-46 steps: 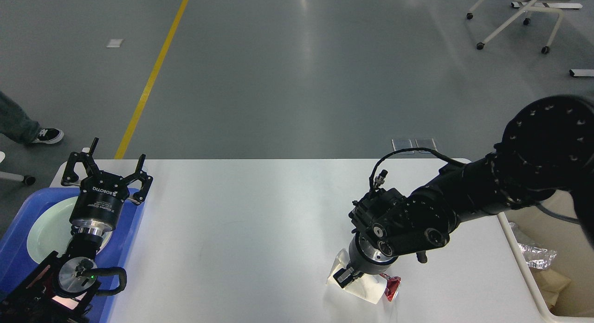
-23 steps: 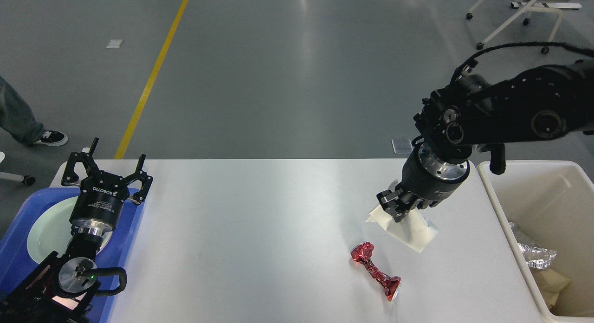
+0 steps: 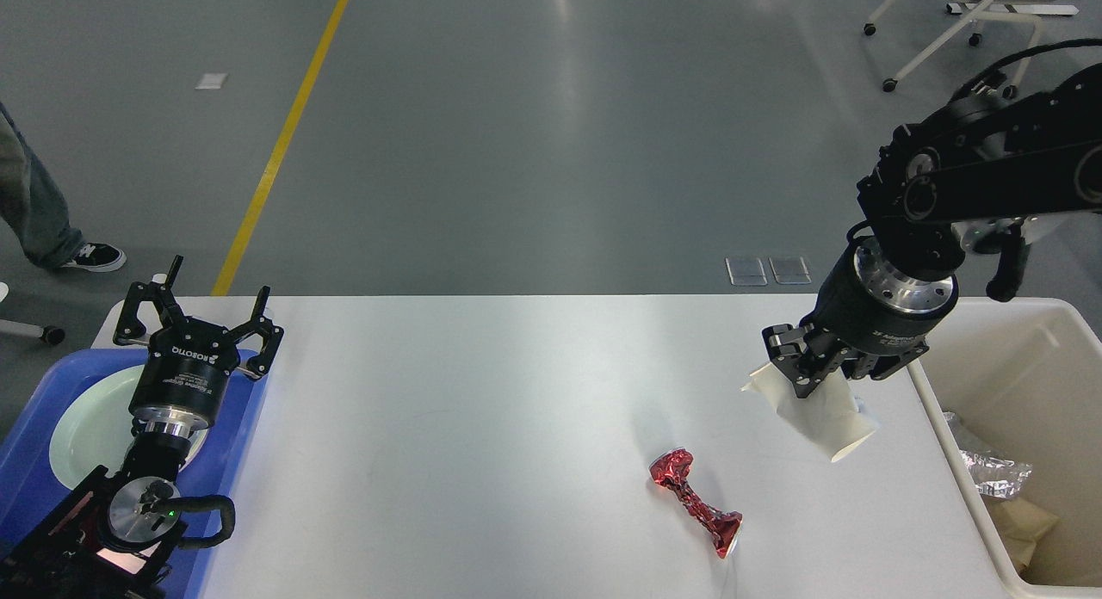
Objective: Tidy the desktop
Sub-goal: 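Lift the paper cup and carry it over the white bin, then lower the paper cup into the bin and open the right gripper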
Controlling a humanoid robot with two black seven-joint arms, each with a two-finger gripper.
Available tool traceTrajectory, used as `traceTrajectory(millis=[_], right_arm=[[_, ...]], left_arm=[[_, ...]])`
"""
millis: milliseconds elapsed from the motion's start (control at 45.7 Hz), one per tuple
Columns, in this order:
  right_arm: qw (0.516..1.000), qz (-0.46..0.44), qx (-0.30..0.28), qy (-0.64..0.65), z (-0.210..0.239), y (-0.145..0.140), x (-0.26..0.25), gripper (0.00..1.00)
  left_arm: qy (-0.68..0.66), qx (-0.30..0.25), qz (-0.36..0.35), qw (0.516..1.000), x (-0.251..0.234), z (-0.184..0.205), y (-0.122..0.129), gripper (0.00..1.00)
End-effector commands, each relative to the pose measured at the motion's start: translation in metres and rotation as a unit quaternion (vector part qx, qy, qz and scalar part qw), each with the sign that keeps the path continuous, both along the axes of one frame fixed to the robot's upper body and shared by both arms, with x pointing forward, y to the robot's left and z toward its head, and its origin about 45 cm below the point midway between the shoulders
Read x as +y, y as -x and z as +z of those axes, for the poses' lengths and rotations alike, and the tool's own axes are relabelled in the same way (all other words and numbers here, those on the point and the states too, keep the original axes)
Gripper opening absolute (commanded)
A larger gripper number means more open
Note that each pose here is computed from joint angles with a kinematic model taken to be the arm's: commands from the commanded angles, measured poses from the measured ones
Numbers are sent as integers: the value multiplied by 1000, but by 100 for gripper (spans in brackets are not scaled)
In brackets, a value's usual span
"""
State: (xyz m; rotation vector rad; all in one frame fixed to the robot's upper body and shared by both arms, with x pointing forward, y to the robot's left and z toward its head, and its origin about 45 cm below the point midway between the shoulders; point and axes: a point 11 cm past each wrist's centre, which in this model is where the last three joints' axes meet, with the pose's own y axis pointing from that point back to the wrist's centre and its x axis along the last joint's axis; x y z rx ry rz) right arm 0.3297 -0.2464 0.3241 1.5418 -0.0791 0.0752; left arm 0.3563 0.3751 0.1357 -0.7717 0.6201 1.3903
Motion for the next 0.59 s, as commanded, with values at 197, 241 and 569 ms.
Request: traceTrajectory(millis=[197, 241, 569], right_arm=[[981, -183, -60, -7, -23, -37, -127, 0], [976, -205, -68, -3, -31, -41, -146, 0], [921, -355, -157, 24, -103, -45, -274, 0]], left_arm=[[0, 0, 0, 1000, 0, 0, 0, 96], [0, 0, 0, 1000, 0, 0, 0, 96], [0, 0, 1, 1000, 0, 0, 0, 96]])
